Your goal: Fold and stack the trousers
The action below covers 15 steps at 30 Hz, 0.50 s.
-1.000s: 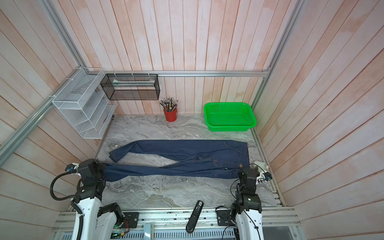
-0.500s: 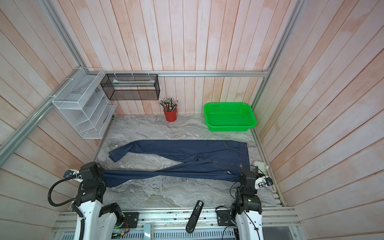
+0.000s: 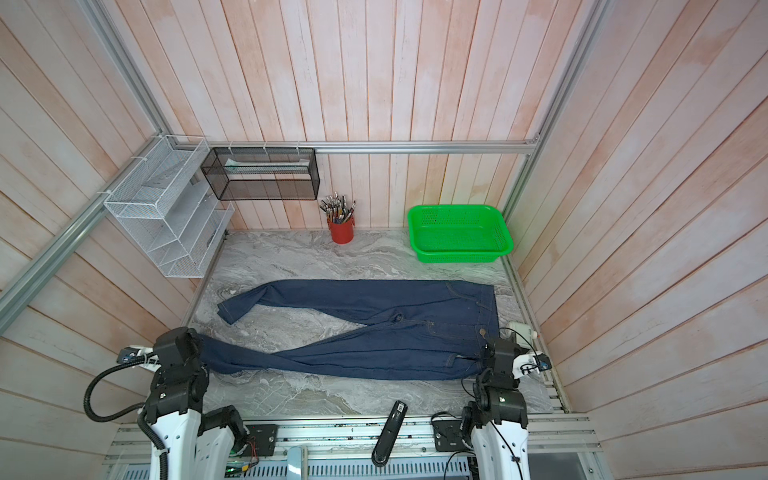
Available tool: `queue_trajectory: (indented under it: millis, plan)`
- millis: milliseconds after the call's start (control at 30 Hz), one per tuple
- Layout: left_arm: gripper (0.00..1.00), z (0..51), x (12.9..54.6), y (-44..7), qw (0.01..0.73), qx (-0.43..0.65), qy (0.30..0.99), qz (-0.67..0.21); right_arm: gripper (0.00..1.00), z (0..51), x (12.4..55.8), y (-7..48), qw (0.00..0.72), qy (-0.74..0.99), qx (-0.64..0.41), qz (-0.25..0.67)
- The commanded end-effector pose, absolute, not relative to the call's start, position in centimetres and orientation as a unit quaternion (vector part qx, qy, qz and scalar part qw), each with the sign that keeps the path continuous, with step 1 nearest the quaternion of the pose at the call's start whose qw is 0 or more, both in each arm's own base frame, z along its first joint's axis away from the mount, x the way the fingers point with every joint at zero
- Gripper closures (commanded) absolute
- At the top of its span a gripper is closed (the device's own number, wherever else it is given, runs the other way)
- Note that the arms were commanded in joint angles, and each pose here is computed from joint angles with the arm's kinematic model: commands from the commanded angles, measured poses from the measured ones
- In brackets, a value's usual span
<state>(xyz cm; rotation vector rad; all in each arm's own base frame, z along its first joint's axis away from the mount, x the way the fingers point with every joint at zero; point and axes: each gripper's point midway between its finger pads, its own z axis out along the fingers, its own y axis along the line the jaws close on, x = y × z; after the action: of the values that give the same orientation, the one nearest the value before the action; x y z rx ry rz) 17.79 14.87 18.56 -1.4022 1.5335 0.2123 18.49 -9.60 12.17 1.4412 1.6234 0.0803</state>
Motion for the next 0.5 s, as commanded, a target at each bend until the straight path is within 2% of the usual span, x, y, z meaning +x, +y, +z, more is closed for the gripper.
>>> queue_trajectory:
  millis: [0, 167, 267, 467]
  plan:
    - [0.31, 21.8, 17.5, 14.9, 0.526, -0.576, 0.620, 0.086, 0.34, 16.0, 19.0, -9.7, 0.494, 0.661, 0.564, 0.031]
    - [0.31, 24.5, 19.2, 13.6, 0.551, -0.540, 0.635, 0.042, 0.28, 20.6, 20.7, -9.5, 0.531, 0.658, 0.533, 0.042]
    - [0.31, 25.1, 21.0, 12.4, 0.556, -0.509, 0.657, 0.005, 0.26, 22.1, 23.3, -9.1, 0.544, 0.669, 0.504, 0.044]
    - [0.31, 24.1, 25.4, 10.1, 0.526, -0.447, 0.722, -0.051, 0.39, 19.4, 32.4, -6.7, 0.475, 0.759, 0.439, 0.076]
